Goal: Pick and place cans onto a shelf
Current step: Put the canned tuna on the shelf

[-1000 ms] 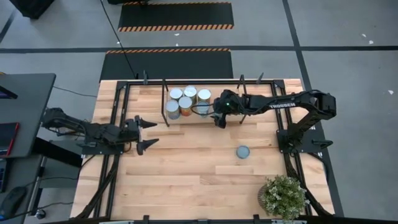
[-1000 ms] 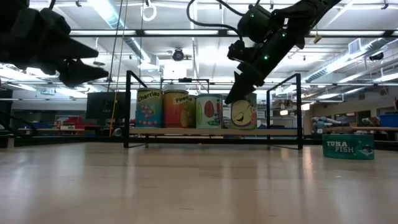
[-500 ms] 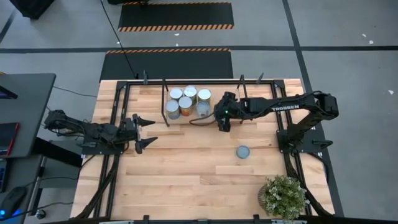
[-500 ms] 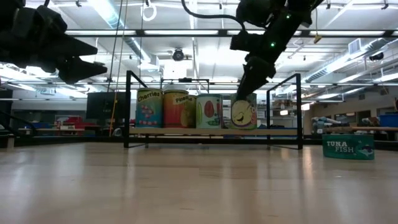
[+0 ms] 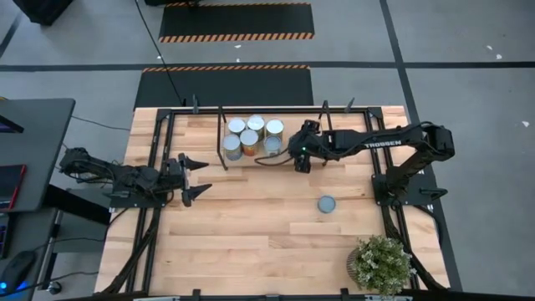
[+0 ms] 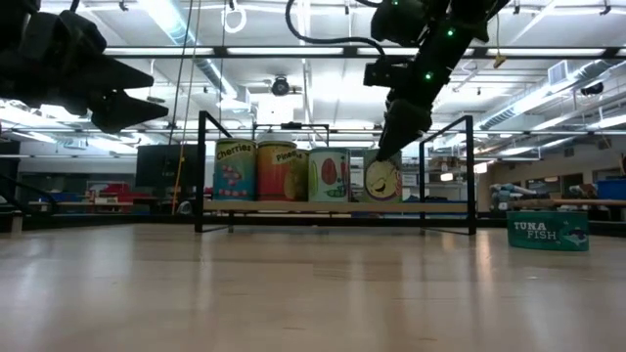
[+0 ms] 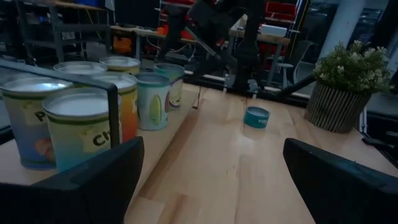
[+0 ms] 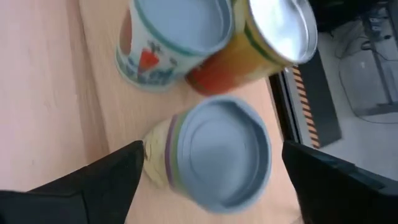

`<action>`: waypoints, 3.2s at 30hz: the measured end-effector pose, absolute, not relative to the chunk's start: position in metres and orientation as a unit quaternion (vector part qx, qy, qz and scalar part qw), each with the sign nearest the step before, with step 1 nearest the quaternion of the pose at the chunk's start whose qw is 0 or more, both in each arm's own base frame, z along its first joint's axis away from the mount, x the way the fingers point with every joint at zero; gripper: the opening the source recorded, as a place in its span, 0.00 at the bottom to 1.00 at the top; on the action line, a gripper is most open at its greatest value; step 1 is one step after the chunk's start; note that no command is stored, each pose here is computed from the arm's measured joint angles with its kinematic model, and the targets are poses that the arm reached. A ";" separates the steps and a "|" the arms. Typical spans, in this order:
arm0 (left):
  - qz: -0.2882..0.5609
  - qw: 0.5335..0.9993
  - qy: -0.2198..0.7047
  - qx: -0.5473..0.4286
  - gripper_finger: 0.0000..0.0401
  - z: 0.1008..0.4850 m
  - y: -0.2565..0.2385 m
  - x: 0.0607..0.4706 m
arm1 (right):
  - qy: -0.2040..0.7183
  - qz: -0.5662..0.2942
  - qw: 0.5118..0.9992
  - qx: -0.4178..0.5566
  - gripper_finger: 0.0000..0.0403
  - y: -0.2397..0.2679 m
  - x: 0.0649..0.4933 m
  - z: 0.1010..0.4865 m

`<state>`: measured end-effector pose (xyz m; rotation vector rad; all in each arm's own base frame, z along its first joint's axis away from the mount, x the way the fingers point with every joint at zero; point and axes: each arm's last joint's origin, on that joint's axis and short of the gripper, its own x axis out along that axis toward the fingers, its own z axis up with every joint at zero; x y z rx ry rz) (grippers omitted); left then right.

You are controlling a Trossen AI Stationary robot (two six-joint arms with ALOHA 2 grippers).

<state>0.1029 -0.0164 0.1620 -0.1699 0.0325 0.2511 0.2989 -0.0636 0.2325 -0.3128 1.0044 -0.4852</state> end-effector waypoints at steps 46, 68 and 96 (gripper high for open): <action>0.136 0.987 0.012 -0.086 0.98 0.162 -0.016 0.103 | 0.703 -0.103 0.703 0.009 0.97 0.072 0.256 0.147; 0.136 0.987 0.012 -0.086 0.98 0.162 -0.016 0.103 | 0.681 -0.106 0.724 -0.028 0.77 0.035 0.285 0.185; 0.136 0.987 0.012 -0.086 0.98 0.162 -0.016 0.103 | 0.653 -0.148 0.743 -0.005 0.79 -0.106 0.293 0.208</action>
